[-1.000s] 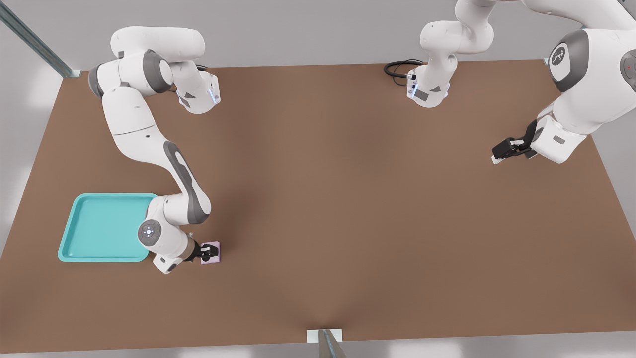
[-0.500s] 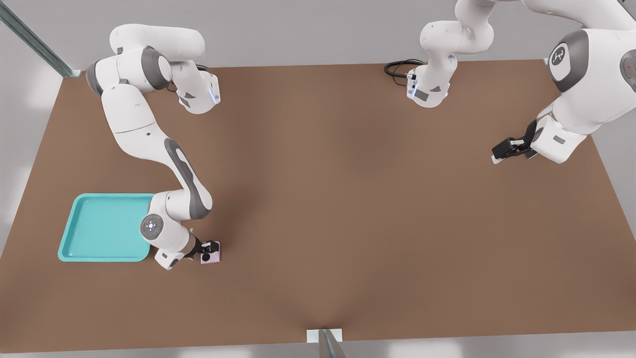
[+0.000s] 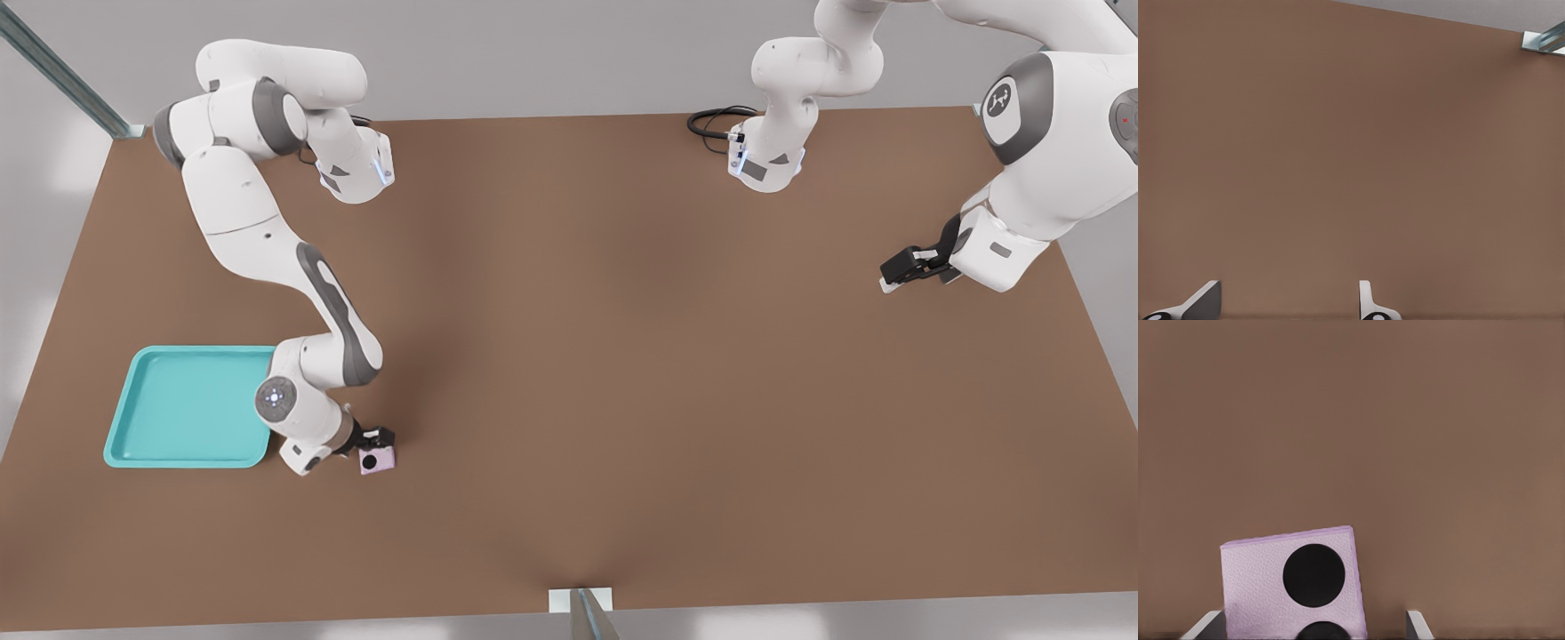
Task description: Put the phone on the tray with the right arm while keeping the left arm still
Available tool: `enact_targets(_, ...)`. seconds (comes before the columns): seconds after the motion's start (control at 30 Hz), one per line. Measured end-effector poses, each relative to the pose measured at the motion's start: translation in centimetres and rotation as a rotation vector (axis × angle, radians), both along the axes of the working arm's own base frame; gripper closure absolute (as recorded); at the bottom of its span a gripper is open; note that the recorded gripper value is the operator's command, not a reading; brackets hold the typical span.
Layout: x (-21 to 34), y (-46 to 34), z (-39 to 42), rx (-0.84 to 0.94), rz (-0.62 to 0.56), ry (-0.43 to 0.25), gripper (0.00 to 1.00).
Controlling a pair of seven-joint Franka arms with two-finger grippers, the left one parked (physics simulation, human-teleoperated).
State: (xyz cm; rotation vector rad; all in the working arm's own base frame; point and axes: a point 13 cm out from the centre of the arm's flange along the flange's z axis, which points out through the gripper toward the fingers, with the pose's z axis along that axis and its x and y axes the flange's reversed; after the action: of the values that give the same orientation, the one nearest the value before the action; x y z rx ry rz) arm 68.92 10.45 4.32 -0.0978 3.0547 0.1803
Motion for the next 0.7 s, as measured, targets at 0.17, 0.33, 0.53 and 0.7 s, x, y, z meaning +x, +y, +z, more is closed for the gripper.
enact_targets(0.17, -1.0, 0.6, -1.2, 0.0, -0.006, 0.016, 0.0)
enact_targets(0.33, -1.1, 2.1, -1.2, -0.003, 0.012, 0.005, 0.0)
enact_targets(0.53, -1.0, 2.3, -1.4, -0.013, 0.022, -0.002, 0.13)
enact_targets(0.7, -0.9, 2.3, -1.2, -0.012, 0.022, -0.006, 0.22)
